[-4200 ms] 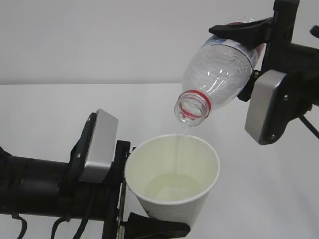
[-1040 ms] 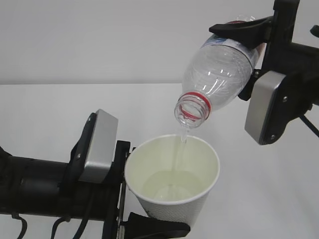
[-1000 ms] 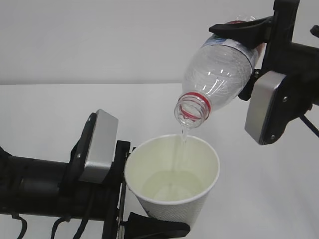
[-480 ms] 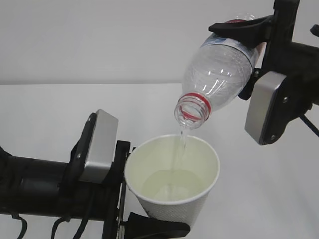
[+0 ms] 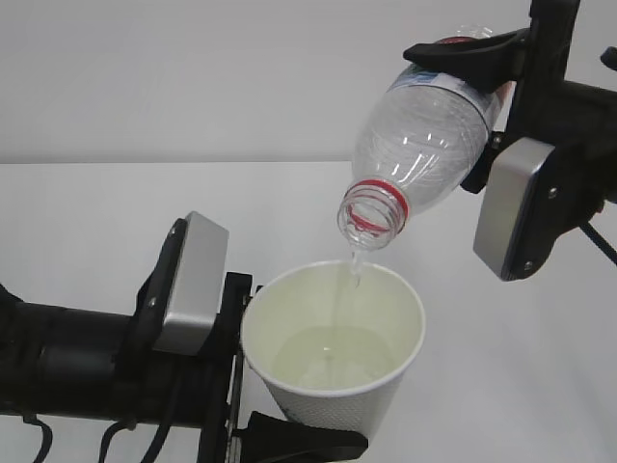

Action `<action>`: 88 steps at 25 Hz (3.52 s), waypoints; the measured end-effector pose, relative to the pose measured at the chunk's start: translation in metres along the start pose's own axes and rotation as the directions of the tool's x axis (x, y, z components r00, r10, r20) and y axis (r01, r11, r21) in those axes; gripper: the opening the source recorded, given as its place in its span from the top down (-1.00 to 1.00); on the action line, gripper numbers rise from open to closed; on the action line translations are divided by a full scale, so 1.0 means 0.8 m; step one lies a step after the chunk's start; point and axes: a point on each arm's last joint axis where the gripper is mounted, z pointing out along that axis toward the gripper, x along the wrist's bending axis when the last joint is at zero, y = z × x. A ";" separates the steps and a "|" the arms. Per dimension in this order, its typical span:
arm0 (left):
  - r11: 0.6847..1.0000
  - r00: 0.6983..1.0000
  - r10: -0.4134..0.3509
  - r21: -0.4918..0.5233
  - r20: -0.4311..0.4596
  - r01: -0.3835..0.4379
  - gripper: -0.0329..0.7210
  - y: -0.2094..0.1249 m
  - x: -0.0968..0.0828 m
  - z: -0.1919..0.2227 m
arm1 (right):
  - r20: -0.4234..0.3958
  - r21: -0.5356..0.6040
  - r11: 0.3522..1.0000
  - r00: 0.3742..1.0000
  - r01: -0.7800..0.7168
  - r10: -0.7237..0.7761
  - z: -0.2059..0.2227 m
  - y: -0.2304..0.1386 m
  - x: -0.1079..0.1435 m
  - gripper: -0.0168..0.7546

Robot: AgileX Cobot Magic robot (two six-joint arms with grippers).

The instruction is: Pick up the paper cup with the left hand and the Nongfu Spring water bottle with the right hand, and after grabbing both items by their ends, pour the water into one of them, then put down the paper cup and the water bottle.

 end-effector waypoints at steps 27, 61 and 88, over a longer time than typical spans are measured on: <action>1.000 1.000 0.000 0.000 0.000 0.000 -0.53 0.000 0.000 0.000 | 0.002 -0.001 1.000 1.000 0.005 -0.005 0.000 0.000 0.000 -0.21; 1.000 1.000 0.000 0.000 0.000 0.000 -0.53 0.000 0.000 0.000 | 0.003 -0.002 1.000 1.000 0.023 -0.023 0.000 0.000 0.000 -0.21; 1.000 1.000 0.000 0.000 0.000 0.000 -0.53 0.000 0.000 0.000 | 0.005 -0.003 1.000 1.000 0.030 -0.030 0.000 0.000 -0.001 -0.20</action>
